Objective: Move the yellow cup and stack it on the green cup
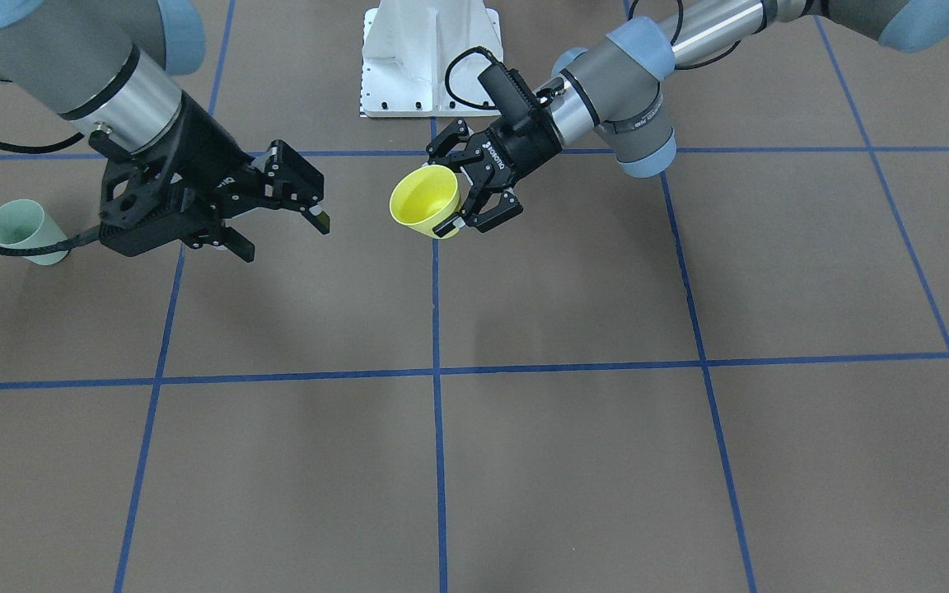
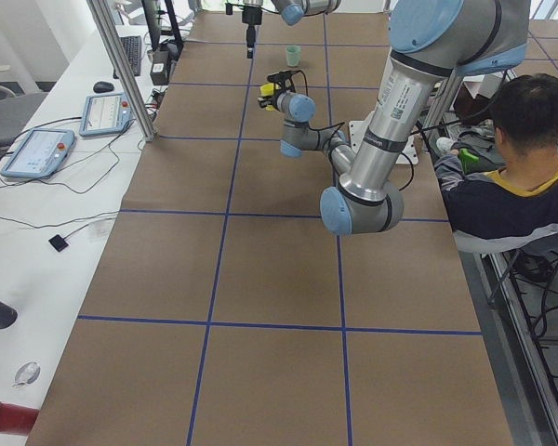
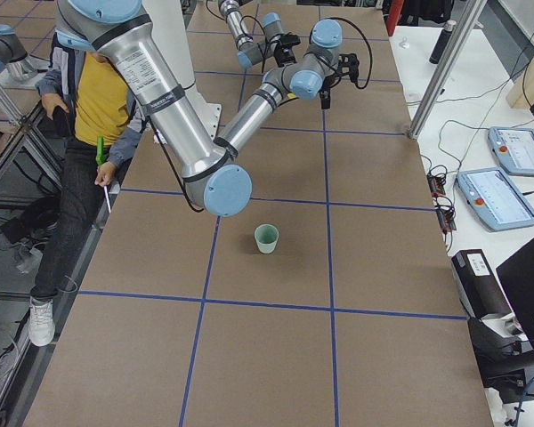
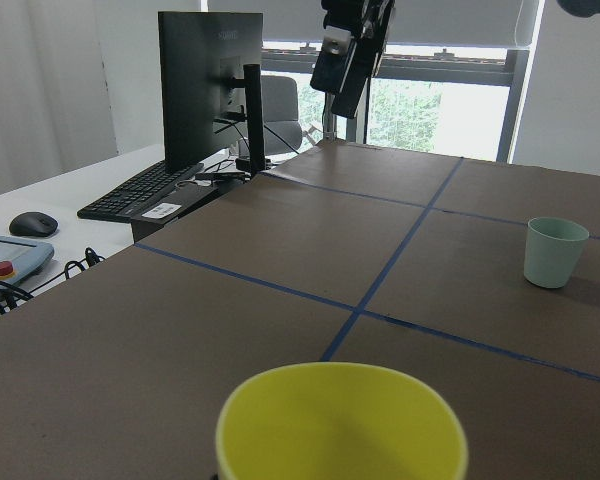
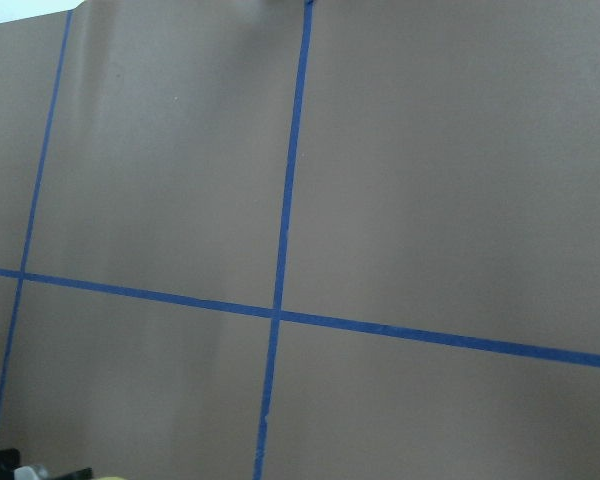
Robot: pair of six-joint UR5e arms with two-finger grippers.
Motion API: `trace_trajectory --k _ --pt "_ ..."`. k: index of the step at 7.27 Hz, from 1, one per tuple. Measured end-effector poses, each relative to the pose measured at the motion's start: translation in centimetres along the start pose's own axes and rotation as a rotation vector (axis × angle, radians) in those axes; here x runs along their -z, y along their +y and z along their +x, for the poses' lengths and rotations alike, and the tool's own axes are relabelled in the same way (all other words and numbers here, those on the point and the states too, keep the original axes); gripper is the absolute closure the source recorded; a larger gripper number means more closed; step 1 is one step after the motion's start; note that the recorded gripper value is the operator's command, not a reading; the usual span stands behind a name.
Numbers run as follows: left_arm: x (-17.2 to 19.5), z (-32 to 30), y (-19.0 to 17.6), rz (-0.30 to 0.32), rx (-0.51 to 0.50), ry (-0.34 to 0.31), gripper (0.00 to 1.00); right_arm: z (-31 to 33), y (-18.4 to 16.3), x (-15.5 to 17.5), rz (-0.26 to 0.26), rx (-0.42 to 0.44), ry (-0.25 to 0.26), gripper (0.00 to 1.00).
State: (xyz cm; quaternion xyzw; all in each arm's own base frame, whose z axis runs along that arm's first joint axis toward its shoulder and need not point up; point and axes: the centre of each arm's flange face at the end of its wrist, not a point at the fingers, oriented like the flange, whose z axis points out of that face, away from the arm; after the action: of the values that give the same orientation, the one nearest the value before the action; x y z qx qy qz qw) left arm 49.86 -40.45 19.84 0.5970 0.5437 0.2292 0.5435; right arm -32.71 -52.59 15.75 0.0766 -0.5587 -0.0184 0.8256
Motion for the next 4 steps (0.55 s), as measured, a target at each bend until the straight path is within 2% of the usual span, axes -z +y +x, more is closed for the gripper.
trace_trajectory --k 2,4 --pt "0.0 0.7 -0.2 0.023 0.002 0.017 0.82 -3.6 1.9 -1.8 -0.043 -0.001 -0.016 0.0" --pt "0.1 0.9 -0.2 0.031 0.002 0.023 0.82 -5.6 3.4 -3.6 -0.062 -0.032 0.004 0.0"
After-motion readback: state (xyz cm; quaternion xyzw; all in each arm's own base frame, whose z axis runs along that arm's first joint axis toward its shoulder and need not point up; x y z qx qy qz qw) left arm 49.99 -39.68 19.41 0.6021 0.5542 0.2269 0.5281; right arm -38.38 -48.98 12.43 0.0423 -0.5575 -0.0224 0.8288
